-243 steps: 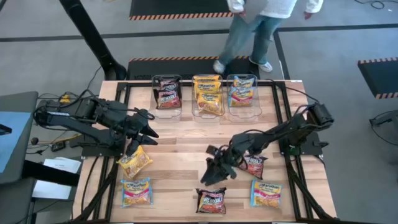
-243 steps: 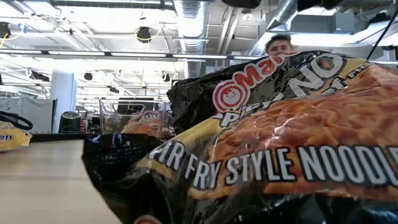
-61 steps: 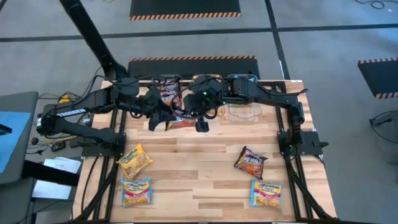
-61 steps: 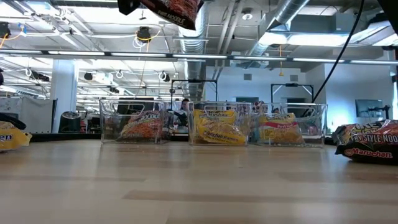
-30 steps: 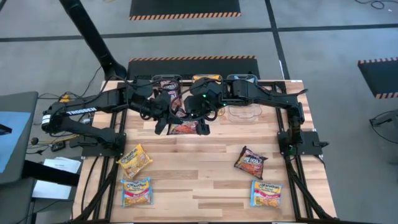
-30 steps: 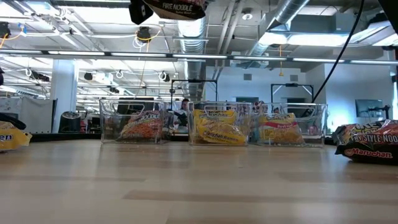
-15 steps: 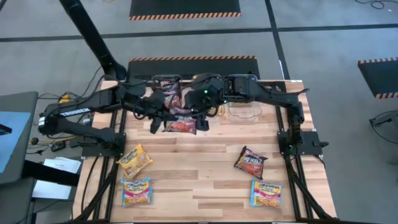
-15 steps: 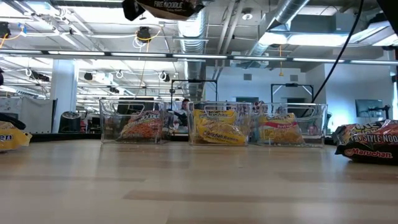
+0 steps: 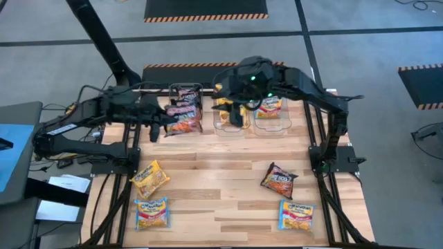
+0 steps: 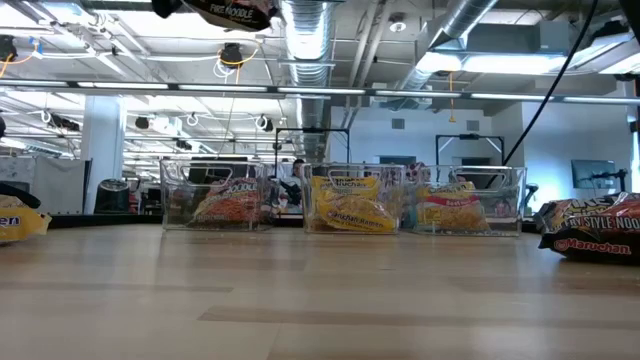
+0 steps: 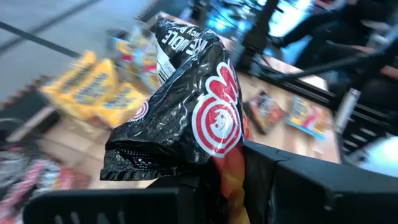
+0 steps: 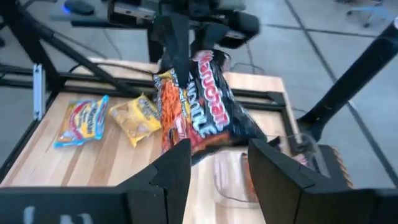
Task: Sort Maruchan noodles
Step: Put the black noodle pack into the left transparent bin
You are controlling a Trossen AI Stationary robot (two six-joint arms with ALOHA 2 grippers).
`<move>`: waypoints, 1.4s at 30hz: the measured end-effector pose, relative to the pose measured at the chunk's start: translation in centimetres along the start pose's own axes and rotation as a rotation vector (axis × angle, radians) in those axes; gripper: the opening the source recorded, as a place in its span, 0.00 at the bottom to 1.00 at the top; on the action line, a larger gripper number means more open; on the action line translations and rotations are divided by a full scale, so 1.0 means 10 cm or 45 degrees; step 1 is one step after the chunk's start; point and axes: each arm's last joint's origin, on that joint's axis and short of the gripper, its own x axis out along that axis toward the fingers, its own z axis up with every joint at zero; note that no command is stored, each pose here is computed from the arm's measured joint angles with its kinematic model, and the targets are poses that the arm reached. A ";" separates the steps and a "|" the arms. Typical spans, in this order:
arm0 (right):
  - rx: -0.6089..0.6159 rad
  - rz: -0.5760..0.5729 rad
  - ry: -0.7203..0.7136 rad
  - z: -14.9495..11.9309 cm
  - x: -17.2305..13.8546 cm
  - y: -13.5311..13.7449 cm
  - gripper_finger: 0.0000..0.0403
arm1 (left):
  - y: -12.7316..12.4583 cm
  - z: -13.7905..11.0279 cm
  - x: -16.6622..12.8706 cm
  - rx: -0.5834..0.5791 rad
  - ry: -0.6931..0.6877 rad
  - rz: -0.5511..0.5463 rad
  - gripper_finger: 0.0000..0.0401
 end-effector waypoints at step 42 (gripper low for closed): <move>0.056 -0.055 0.205 -0.19 -0.56 -0.21 0.46 | 1.42 -1.35 0.74 0.126 -0.009 0.456 0.13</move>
